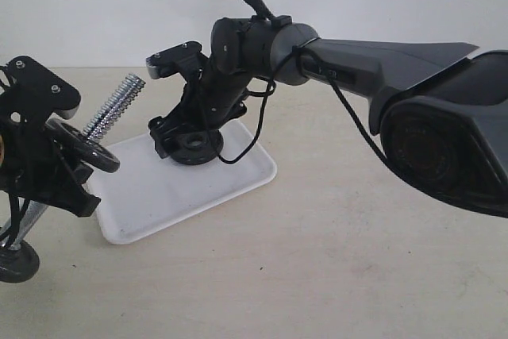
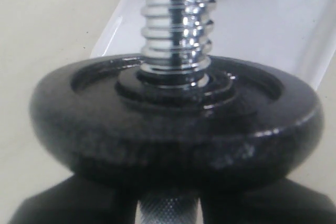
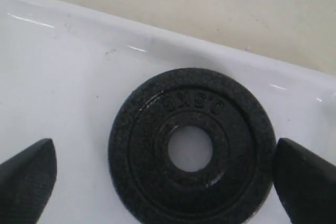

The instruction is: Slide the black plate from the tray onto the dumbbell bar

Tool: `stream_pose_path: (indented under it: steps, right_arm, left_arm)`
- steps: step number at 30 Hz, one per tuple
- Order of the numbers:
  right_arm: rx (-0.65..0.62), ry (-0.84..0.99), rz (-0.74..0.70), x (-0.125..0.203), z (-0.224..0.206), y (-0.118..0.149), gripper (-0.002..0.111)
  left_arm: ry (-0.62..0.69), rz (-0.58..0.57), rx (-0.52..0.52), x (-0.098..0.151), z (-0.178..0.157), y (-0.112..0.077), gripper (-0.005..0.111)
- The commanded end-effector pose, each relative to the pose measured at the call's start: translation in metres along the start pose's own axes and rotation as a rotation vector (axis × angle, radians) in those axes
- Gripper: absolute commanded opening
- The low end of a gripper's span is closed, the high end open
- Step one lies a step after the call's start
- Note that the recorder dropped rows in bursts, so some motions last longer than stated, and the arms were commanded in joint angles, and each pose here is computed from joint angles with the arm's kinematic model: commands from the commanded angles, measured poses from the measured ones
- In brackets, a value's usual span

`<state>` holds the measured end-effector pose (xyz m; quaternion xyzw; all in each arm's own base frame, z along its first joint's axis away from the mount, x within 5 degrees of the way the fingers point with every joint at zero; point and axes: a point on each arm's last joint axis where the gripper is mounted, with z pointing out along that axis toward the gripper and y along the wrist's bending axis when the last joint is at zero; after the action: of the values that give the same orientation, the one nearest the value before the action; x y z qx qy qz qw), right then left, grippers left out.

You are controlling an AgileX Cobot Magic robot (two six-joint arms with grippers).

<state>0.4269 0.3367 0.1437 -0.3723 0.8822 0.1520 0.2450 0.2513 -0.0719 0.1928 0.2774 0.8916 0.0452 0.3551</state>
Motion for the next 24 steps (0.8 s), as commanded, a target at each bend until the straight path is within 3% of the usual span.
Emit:
stream_pose_path:
  steps: [1, 24]
  right_arm:
    - [0.028, -0.024, -0.006, -0.003, -0.001, -0.002, 0.104]
    - [0.048, 0.028, 0.027, 0.013, 0.027, -0.002, 0.104]
  left_arm:
    - [-0.591, 0.001, 0.137, -0.058, -0.028, -0.009, 0.004]
    - [-0.589, 0.001, 0.137, -0.057, -0.028, -0.009, 0.004]
